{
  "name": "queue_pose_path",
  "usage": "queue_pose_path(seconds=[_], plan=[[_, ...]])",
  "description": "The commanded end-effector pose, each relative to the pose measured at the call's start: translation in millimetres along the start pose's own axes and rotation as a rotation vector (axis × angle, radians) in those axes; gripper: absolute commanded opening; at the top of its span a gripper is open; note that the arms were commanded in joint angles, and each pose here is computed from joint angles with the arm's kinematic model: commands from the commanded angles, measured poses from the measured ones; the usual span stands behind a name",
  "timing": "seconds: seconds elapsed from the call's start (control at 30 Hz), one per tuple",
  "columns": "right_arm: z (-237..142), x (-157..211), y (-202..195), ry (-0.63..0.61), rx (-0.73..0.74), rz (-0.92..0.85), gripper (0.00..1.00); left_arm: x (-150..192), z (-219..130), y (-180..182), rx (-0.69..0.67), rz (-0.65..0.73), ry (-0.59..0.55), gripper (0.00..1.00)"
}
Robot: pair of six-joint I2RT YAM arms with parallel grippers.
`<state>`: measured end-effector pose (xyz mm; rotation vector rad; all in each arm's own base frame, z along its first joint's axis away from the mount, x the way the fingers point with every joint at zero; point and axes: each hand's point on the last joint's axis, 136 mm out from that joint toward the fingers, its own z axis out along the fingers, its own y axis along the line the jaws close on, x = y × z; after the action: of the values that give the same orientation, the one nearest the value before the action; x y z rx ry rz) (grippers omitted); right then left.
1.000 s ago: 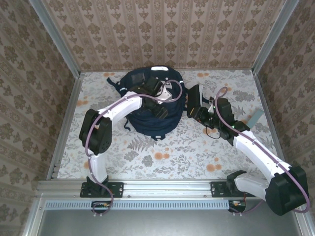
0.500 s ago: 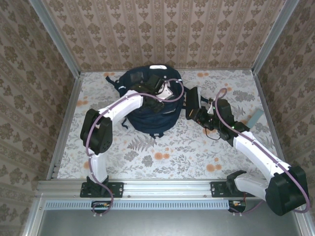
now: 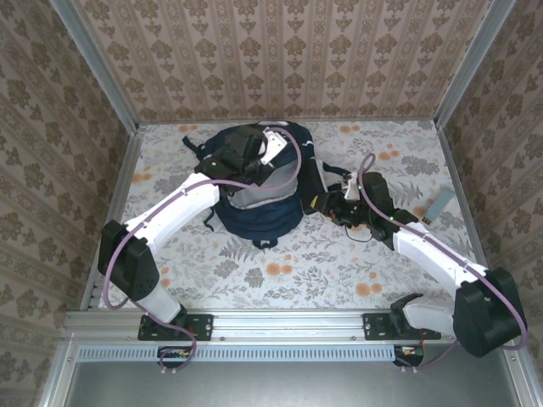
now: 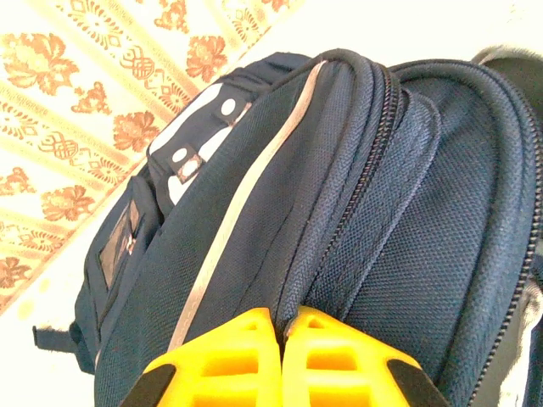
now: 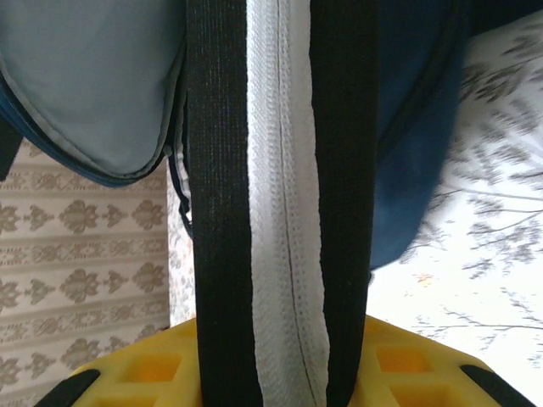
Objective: Pack the student bag
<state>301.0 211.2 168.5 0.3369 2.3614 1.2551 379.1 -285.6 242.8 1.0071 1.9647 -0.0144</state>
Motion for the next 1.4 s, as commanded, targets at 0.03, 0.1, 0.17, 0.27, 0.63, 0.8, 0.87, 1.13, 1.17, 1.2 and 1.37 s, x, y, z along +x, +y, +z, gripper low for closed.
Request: queue_pose_path(seconds=[0.03, 0.1, 0.17, 0.27, 0.63, 0.8, 0.87, 1.13, 1.17, 1.2, 1.37], plan=[[19.3, 13.9, 37.9, 0.086, -0.146, -0.004, 0.34, -57.6, -27.7, 7.3, -0.058, -0.036, -0.21, 0.0], [30.7, 18.0, 47.1, 0.111, -0.163, 0.003, 0.34, -61.8, -30.9, 3.0, -0.053, -0.03, -0.222, 0.0], [44.8, 20.6, 52.5, 0.134, -0.163, 0.015, 0.34, -66.4, -35.0, 0.7, -0.052, -0.034, -0.237, 0.0], [58.6, 12.8, 55.4, 0.12, -0.16, 0.043, 0.34, -70.9, -41.2, -2.1, -0.042, -0.031, -0.253, 0.0], [74.0, -61.7, 22.5, -0.085, -0.026, 0.14, 0.34, -68.9, -42.8, -25.9, 0.03, -0.046, -0.252, 0.0], [85.3, -78.0, -0.1, -0.099, 0.056, 0.18, 0.35, -65.3, -38.5, -30.2, 0.04, -0.045, -0.24, 0.0], [88.0, -85.0, -12.2, -0.119, 0.098, 0.193, 0.38, -65.2, -38.0, -30.7, 0.042, -0.045, -0.24, 0.0], [84.7, -101.1, -30.7, -0.158, 0.185, 0.191, 0.69, -62.2, -30.6, -33.8, 0.055, -0.059, -0.208, 0.0], [81.1, -98.9, -30.2, -0.156, 0.183, 0.189, 0.69, -60.8, -28.5, -34.3, 0.054, -0.063, -0.199, 0.0], [76.4, -96.0, -30.3, -0.157, 0.186, 0.185, 0.69, -59.7, -26.7, -34.2, 0.055, -0.067, -0.193, 0.0], [47.9, -77.5, -37.2, -0.173, 0.222, 0.171, 0.62, -58.7, -16.4, -36.5, 0.069, -0.083, -0.168, 0.0]])
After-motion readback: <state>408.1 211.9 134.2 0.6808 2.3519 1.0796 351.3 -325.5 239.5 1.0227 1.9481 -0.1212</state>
